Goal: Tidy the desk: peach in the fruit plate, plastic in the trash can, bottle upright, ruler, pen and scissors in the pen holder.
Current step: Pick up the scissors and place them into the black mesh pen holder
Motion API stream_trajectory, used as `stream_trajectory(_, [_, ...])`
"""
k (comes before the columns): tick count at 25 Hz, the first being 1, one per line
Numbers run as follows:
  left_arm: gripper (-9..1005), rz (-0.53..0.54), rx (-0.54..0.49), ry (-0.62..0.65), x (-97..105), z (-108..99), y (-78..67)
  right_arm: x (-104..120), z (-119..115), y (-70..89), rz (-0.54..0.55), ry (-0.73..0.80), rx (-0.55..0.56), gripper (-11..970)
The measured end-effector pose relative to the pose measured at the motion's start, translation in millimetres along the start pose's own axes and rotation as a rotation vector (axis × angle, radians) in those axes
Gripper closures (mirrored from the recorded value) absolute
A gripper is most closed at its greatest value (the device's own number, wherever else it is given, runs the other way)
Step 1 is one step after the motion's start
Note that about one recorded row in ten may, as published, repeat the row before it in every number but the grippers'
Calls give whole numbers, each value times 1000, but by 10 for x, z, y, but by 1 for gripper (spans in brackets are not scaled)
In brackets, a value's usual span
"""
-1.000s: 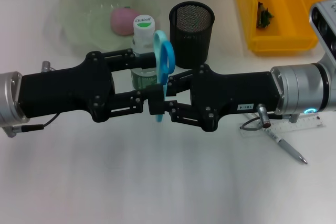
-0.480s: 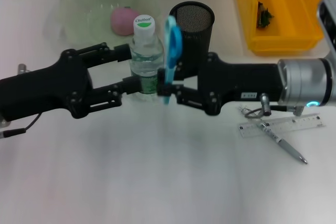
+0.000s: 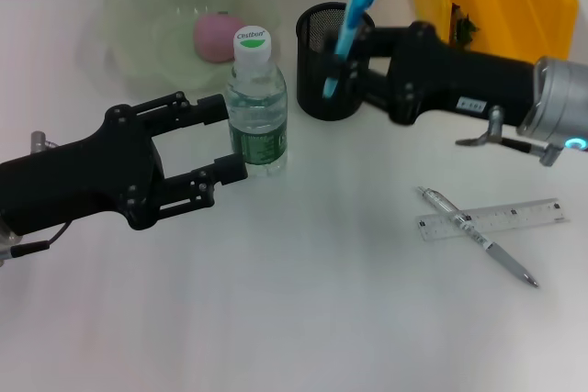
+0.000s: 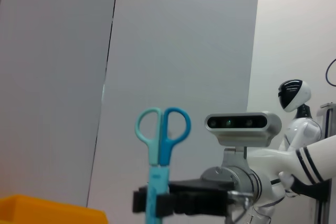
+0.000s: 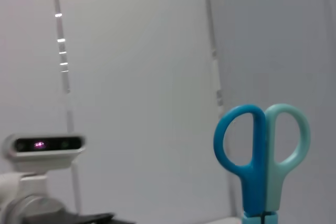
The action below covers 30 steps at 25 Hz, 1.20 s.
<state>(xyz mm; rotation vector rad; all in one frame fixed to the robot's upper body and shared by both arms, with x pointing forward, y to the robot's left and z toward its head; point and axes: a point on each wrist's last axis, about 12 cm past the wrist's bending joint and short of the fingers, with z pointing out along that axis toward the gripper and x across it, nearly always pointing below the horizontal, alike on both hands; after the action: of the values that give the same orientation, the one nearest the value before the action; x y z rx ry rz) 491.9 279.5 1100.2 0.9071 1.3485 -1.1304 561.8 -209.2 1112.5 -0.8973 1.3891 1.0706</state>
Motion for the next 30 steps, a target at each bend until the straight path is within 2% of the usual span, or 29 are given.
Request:
stream_trajectory(7, [315, 9, -11, 7, 9, -11, 7, -43, -105, -209, -32, -13, 200, 750])
stream_trajectory(15, [314, 9, -28, 17, 20, -2, 31, -60, -52, -377, -87, 20, 313, 750])
stream_trajectory(25, [314, 15, -31, 21, 10, 21, 58, 57, 136, -474, -118, 88, 363, 749])
stream_trajectory(30, [314, 15, -35, 22, 11, 19, 61, 124, 192, -478, -162, 67, 396, 749])
